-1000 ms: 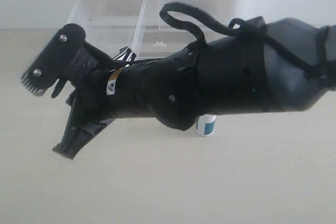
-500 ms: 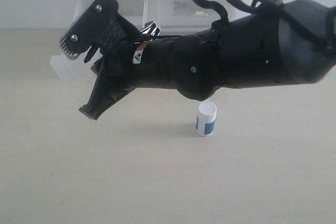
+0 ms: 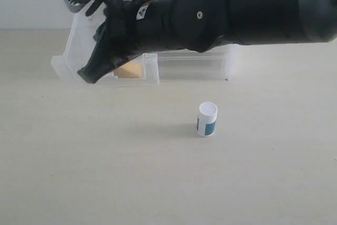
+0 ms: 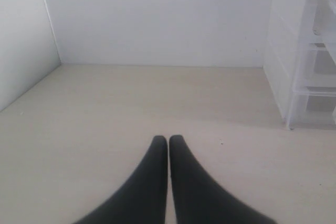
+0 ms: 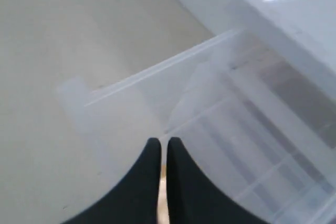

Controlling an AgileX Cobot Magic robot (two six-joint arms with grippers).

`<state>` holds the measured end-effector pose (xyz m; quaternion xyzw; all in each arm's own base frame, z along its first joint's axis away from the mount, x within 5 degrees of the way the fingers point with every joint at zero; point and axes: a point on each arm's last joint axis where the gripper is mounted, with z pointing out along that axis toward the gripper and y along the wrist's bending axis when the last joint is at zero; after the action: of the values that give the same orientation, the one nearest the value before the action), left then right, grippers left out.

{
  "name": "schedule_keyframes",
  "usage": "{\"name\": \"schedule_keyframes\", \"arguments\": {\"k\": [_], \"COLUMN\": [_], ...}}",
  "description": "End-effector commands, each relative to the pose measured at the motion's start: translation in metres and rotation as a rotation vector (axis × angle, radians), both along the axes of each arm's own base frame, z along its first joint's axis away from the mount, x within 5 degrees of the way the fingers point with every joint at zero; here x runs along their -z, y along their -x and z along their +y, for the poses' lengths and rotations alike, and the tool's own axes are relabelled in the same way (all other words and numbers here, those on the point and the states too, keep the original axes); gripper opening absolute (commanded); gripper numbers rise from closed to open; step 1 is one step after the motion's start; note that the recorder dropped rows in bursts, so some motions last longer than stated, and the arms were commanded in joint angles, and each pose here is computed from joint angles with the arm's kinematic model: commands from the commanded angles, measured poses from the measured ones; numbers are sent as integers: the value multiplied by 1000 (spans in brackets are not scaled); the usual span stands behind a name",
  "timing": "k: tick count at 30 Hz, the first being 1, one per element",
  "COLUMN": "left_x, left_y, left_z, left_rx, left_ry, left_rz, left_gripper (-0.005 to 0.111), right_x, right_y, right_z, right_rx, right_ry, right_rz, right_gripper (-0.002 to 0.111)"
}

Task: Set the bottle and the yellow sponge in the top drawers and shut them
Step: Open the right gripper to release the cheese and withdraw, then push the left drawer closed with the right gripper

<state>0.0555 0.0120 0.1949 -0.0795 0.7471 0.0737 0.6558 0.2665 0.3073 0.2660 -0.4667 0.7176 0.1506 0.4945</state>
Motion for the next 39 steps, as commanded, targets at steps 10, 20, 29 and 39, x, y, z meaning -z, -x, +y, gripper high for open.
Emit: {"name": "schedule_keyframes", "arguments": {"k": [10,20,29,39], "left_x": [1,1,1,1], "left_y": [0,0,0,0], "left_z": [0,0,0,0], "left_rx": [2,2,2,2], "left_ry": [16,16,16,16], "left_rz": [0,0,0,0], "left_gripper": [4,4,4,4], "right_x": [31,21,21,17], "right_y": [11,-26,-60,-115], "right_z": [30,7,8,3], "right_rx": [-101,26,84,205], "right_ry": [81,19,-1,-84], "right_rz": [-54,-171,-201,-199], "right_gripper": [4,4,4,4]}}
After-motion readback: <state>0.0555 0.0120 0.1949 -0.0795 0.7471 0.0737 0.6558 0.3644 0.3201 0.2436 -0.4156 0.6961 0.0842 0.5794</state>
